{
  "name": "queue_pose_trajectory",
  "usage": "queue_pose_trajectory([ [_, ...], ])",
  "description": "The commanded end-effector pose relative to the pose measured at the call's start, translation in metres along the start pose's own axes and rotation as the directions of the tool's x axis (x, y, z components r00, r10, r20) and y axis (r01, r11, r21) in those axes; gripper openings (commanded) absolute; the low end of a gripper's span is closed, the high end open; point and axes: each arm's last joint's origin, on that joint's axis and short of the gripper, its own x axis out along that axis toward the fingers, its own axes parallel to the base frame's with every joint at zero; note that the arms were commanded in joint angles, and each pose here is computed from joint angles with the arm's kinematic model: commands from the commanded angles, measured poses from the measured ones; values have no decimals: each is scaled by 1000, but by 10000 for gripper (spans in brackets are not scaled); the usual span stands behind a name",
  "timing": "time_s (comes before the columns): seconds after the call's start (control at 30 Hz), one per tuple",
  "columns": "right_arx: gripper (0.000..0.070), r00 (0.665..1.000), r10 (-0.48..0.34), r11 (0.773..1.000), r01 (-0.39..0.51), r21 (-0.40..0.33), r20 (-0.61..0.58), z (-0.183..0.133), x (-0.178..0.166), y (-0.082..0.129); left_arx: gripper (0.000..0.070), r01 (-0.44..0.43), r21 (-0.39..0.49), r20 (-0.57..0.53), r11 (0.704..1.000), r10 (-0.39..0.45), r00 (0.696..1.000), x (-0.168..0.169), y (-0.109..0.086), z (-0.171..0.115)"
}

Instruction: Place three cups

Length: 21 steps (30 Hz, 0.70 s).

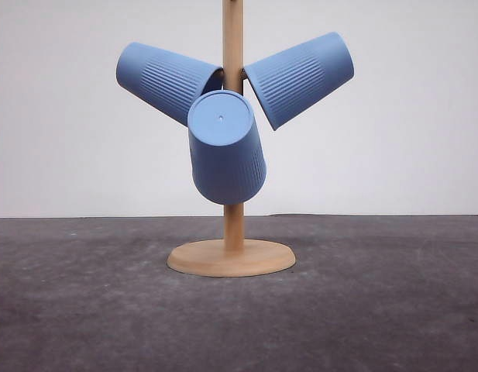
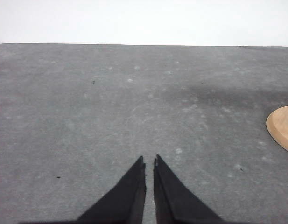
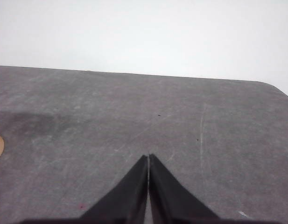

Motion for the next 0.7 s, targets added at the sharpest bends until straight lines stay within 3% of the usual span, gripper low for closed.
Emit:
queue_pose_trajectory([
  [0.0, 0, 1000, 2, 1000, -3, 15, 11, 1, 0, 0, 24, 0, 7, -18, 1000, 0, 1000, 1, 0, -5],
  [0.67, 0, 1000, 2, 1000, -3, 15, 11, 1, 0, 0, 24, 0, 7, -18, 1000, 0, 1000, 1, 0, -5],
])
